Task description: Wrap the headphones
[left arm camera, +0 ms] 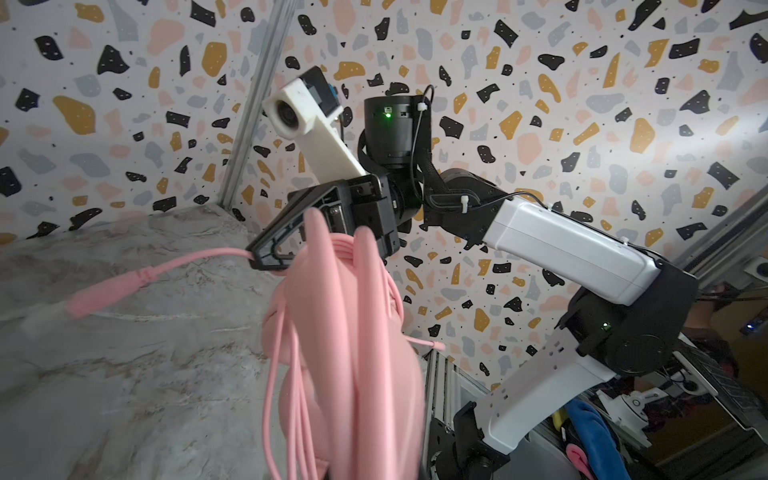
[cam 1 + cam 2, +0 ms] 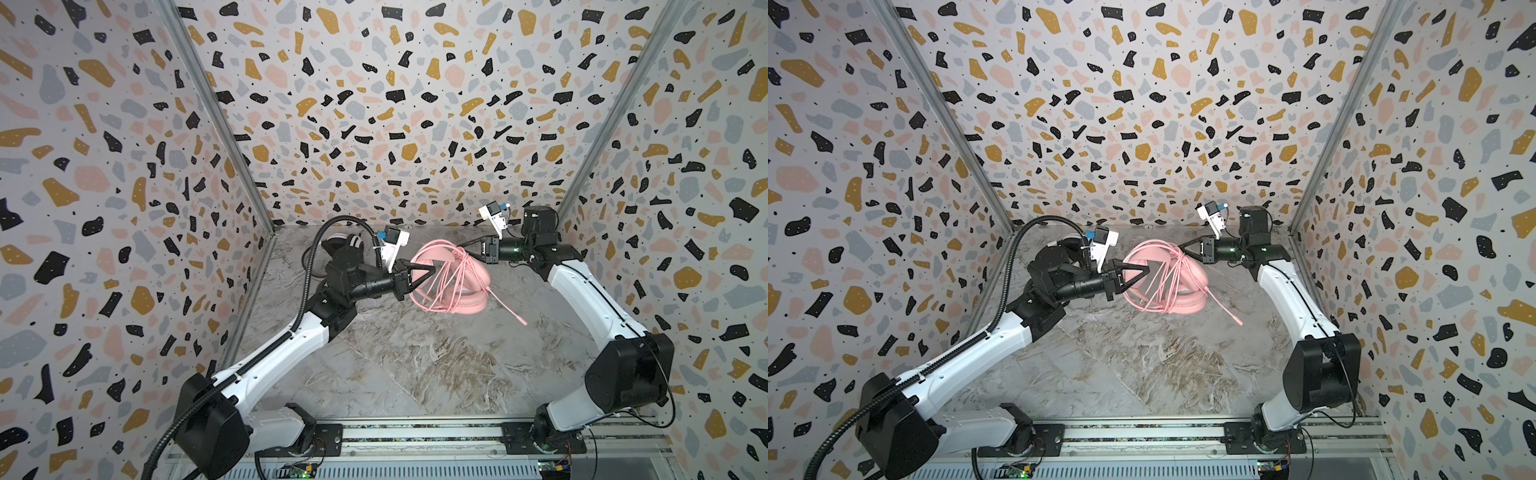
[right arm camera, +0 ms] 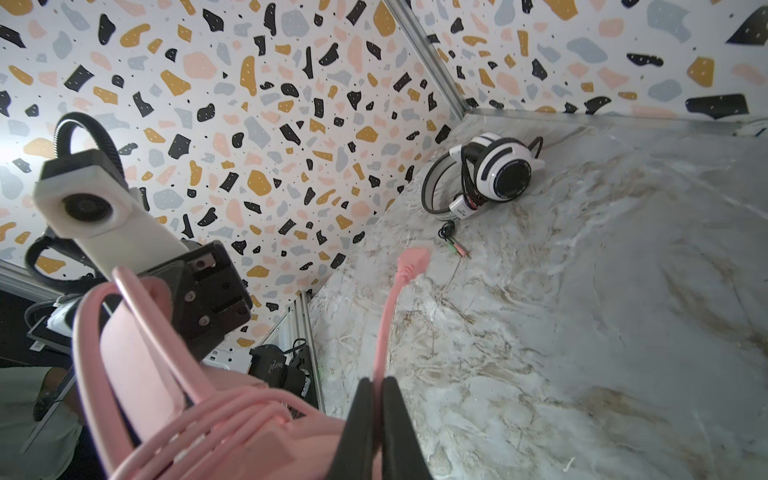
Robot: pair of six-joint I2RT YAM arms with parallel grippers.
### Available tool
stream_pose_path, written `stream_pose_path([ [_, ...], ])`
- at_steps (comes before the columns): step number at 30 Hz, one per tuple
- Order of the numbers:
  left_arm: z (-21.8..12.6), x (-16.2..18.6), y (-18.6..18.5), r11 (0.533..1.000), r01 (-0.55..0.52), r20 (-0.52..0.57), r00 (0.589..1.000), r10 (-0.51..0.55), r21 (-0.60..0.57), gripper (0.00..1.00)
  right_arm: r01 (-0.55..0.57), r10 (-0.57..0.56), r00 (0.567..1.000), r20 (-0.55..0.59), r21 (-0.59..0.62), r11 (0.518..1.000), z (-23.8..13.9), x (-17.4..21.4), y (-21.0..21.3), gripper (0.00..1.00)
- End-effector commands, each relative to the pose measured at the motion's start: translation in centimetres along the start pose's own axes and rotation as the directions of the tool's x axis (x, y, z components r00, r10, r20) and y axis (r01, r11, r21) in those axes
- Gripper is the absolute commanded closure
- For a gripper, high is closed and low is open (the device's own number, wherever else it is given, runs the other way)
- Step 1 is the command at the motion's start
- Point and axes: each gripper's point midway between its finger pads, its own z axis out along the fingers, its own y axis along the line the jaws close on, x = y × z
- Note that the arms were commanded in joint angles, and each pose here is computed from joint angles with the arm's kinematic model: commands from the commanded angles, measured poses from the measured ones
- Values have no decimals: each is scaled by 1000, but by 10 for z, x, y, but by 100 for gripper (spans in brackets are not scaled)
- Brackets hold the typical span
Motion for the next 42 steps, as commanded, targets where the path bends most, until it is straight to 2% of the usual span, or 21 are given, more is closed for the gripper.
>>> stream_pose_path([
  [1, -33, -88, -46, 959, -277, 369, 899, 237, 58, 100, -30, 30, 1000, -3, 10, 1000, 3, 6, -10, 92],
  [7, -44, -48, 26, 994, -98, 398, 911, 105, -39, 100, -155, 175, 978, -113, 164, 974, 27, 62, -69, 93],
  [13, -45, 14, 80, 985, -12, 323, 944, 67, -170, 100, -289, 343, 913, -222, 242, 926, 48, 141, -117, 93],
  [18, -41, 55, 101, 989, 77, 303, 952, -36, -125, 100, -375, 436, 862, -258, 253, 892, 60, 188, -143, 94],
  [21, -35, 71, 107, 989, 138, 294, 949, -115, -59, 100, -396, 460, 846, -270, 260, 881, 64, 198, -154, 94],
  [25, -32, 83, 106, 975, 219, 297, 928, -223, 48, 100, -396, 463, 844, -271, 268, 878, 67, 196, -162, 94],
  [29, -30, 103, 109, 967, 251, 268, 930, -252, 39, 100, -384, 451, 854, -259, 270, 883, 68, 184, -167, 94],
  [33, -22, 123, 115, 968, 248, 187, 953, -237, -34, 100, -335, 414, 877, -245, 306, 891, 68, 158, -170, 94],
  [36, -15, 137, 126, 972, 198, 99, 977, -186, -127, 100, -275, 357, 907, -225, 327, 904, 66, 124, -162, 94],
  [42, -11, 142, 137, 967, 160, 38, 987, -155, -198, 100, -136, 216, 955, -202, 349, 927, 66, 61, -119, 94],
])
